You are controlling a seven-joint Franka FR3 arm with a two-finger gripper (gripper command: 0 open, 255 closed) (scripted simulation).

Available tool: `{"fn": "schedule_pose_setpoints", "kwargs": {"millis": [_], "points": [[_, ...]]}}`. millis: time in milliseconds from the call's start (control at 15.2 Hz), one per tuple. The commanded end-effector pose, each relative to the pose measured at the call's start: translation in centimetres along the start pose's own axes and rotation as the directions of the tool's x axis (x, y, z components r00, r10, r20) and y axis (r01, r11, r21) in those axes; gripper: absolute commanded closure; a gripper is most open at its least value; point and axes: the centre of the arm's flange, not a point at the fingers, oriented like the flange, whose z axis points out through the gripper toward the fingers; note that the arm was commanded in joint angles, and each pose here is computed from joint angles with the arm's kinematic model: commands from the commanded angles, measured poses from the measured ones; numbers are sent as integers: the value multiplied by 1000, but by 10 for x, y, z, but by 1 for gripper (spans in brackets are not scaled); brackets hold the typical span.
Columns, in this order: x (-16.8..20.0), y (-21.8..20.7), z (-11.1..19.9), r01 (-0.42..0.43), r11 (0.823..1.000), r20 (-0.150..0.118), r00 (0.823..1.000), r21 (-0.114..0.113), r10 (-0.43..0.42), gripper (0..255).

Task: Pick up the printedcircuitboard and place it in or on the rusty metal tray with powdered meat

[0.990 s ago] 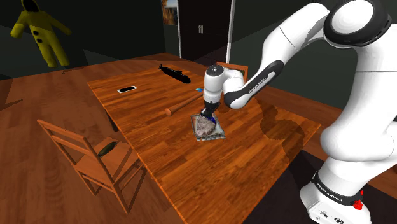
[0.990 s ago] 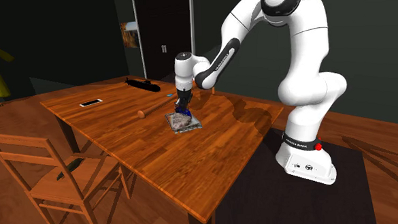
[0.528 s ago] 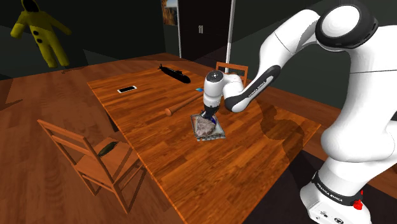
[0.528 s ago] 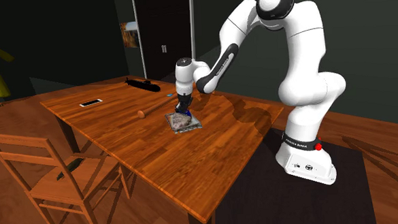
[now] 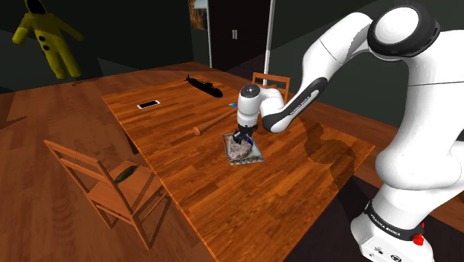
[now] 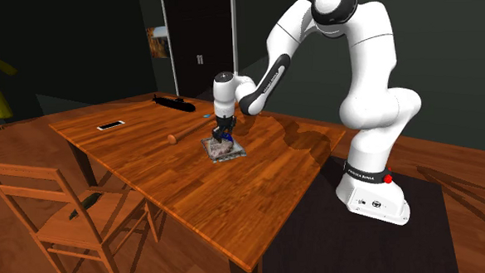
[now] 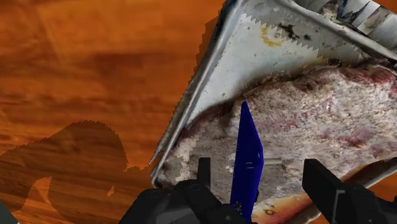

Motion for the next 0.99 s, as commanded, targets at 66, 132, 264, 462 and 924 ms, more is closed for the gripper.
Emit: {"fn": "schedule_pose_setpoints", "kwargs": {"millis": [66, 132, 264, 462, 924], "points": [[-1, -2, 0, 2, 1000, 2, 1000, 2, -2, 0], [-1, -3, 0, 2, 1000, 2, 1000, 2, -2, 0], [-1, 1, -13, 2, 1000, 2, 1000, 2, -2, 0], [0, 1, -50, 2, 1000, 2, 1000, 2, -2, 0], [0, 1, -50, 2, 1000, 2, 1000, 2, -2, 0]]}}
